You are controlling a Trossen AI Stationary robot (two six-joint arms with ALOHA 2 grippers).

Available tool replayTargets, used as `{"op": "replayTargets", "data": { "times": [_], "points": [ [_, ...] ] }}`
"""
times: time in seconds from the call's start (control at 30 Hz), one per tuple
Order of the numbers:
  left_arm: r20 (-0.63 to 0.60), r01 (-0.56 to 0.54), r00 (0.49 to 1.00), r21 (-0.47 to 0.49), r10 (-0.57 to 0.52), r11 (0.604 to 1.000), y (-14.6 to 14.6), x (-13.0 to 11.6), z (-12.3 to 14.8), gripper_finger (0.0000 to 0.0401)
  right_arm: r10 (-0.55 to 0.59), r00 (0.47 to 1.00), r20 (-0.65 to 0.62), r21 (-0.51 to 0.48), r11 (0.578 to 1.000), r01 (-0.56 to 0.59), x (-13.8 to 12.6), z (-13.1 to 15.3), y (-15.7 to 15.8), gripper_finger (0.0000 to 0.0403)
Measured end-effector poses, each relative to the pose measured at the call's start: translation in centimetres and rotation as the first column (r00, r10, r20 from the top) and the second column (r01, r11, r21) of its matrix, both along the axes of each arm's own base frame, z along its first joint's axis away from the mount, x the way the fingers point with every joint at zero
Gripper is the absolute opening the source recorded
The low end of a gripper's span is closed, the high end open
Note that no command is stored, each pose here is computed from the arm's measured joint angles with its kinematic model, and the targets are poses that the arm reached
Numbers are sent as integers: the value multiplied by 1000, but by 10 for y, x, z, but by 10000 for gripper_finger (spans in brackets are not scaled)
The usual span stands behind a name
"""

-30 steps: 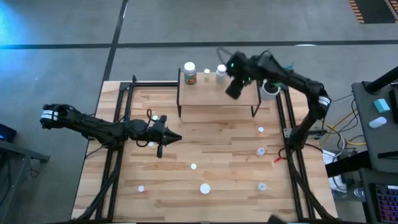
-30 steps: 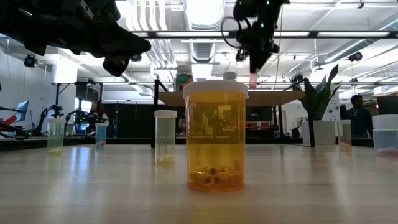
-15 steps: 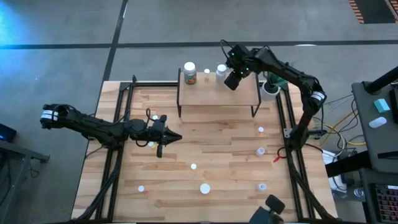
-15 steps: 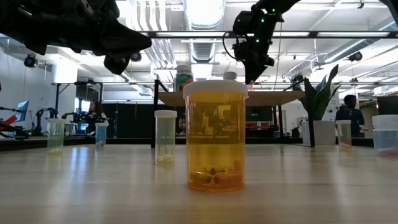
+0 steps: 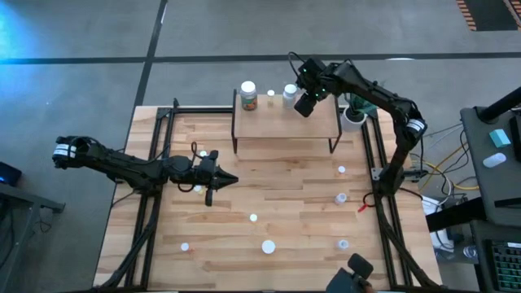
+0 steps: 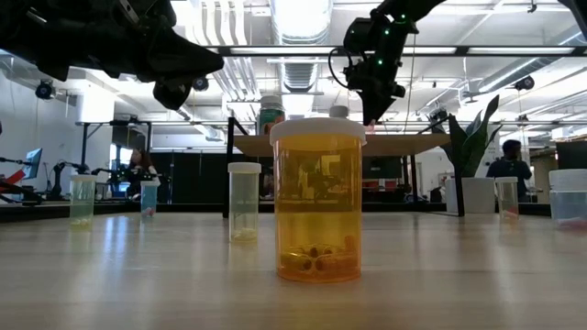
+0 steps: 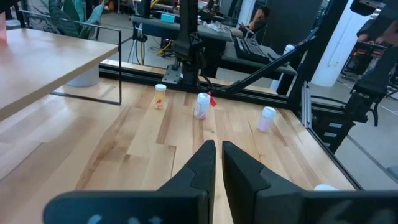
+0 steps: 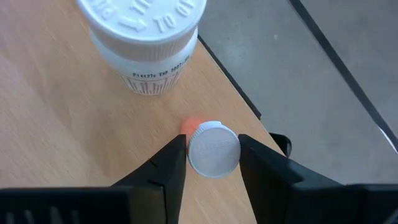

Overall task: Pick and place medicine bottles onto shelf by color
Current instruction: Put the bottom right pink pill bottle on the shelf, then put the transparent pill bottle on the shelf

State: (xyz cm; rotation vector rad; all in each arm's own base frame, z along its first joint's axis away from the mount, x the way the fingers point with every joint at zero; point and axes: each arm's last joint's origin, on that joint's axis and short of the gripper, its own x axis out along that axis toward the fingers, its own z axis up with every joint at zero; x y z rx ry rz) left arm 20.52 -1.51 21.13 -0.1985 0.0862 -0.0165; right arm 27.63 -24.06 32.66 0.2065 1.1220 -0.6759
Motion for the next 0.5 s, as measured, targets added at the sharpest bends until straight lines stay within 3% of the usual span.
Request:
{"op": "replayTargets", "data": {
  "times": [0.5],
  "points": [
    [-10, 47, 999, -3, -47, 999, -1, 0, -1, 11, 9, 1000, -17, -65, 998, -10, -2, 9, 1, 242]
  ]
}}
